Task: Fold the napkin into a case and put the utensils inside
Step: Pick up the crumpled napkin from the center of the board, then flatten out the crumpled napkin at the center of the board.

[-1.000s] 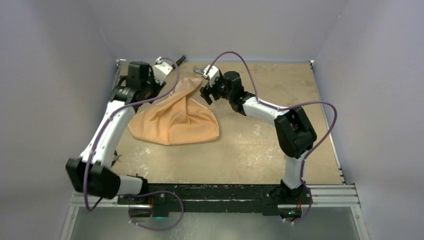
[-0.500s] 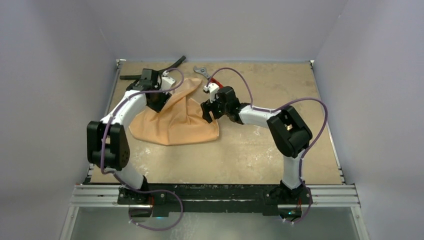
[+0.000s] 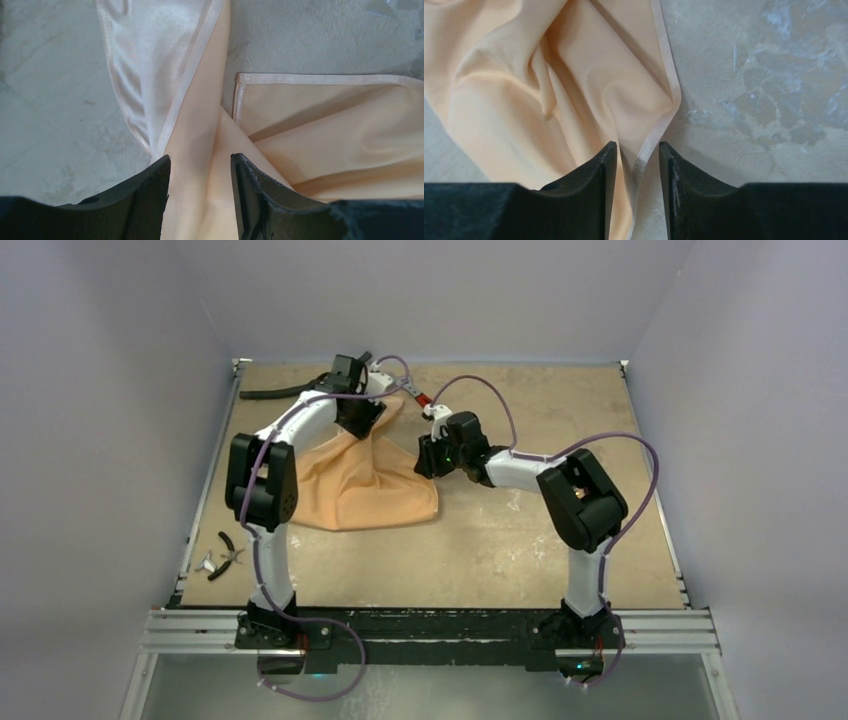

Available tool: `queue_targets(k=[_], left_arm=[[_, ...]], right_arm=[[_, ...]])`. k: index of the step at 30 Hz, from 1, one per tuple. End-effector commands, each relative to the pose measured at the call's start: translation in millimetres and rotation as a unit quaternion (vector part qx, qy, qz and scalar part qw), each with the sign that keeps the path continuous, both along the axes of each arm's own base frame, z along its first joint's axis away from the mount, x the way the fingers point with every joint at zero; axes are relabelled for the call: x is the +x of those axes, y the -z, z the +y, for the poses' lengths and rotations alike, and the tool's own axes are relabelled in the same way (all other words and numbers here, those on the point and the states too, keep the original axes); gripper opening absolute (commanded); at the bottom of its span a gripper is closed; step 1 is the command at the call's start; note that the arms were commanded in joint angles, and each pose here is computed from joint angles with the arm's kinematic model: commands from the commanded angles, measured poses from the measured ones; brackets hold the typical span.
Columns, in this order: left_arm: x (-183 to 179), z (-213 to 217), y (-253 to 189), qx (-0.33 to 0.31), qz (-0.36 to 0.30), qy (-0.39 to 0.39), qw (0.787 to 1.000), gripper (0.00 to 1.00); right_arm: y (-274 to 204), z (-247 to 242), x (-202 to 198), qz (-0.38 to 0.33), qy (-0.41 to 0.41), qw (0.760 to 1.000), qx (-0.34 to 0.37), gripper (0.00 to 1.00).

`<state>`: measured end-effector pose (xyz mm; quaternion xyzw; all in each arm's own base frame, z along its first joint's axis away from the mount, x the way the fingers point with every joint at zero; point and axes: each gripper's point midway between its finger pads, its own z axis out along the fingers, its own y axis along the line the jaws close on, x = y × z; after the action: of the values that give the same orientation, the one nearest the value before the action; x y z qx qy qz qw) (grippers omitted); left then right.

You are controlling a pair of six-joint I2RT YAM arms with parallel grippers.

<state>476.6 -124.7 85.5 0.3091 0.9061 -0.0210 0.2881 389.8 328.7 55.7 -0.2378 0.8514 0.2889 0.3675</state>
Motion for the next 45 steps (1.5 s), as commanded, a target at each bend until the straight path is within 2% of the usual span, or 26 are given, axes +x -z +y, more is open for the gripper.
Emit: queue_targets(k=[1, 3, 5, 6, 7, 11, 16, 19, 24, 28, 34, 36, 43, 45], left_arm=[[2, 2, 25, 0.009, 0.028, -0.013, 0.999, 0.43], [-5, 4, 38, 0.017, 0.045, -0.008, 0.999, 0.25], [-12, 8, 46, 0.027, 0.060, -0.004, 0.998, 0.02], [-15, 11, 49, 0.034, 0.063, -0.007, 0.997, 0.00], [-17, 13, 48, 0.040, 0.061, -0.010, 0.997, 0.00], [-11, 17, 8, 0.033, 0.000, -0.021, 0.999, 0.00], [3, 22, -60, 0.024, -0.071, -0.056, 0.996, 0.00], [2, 23, -93, 0.010, -0.100, -0.075, 0.992, 0.00], [-9, 18, -127, -0.026, -0.118, -0.080, 0.989, 0.00], [-16, 17, -147, -0.040, -0.130, -0.081, 0.987, 0.00], [-28, 18, -156, -0.047, -0.130, -0.079, 0.987, 0.00], [-29, 13, -176, -0.064, -0.147, -0.070, 0.985, 0.00], [-37, -8, -281, -0.131, -0.188, -0.041, 0.972, 0.00], [-49, -10, -285, -0.136, -0.182, -0.035, 0.973, 0.00]], right_arm=[[-18, 2, -11, 0.016, -0.009, 0.999, 0.051, 0.36], [-20, 3, -13, 0.020, -0.016, 0.998, 0.056, 0.28], [-21, 6, -14, 0.028, -0.022, 0.998, 0.060, 0.11], [-22, 7, -14, 0.033, -0.024, 0.997, 0.063, 0.03], [-26, 8, -11, 0.034, -0.024, 0.997, 0.066, 0.00], [-46, 3, 6, 0.017, 0.006, 0.998, 0.065, 0.00], [-102, -41, 30, -0.047, 0.113, 0.989, 0.080, 0.00], [-144, -83, 31, -0.102, 0.196, 0.972, 0.082, 0.00], [-183, -151, 19, -0.156, 0.307, 0.935, 0.079, 0.00], [-182, -167, 12, -0.154, 0.334, 0.928, 0.057, 0.00], [-163, -173, 7, -0.128, 0.343, 0.930, 0.030, 0.00], [-179, -173, 5, -0.153, 0.339, 0.927, 0.046, 0.00], [-293, -171, -18, -0.256, 0.289, 0.915, 0.118, 0.00], [-312, -168, -33, -0.268, 0.266, 0.916, 0.134, 0.00]])
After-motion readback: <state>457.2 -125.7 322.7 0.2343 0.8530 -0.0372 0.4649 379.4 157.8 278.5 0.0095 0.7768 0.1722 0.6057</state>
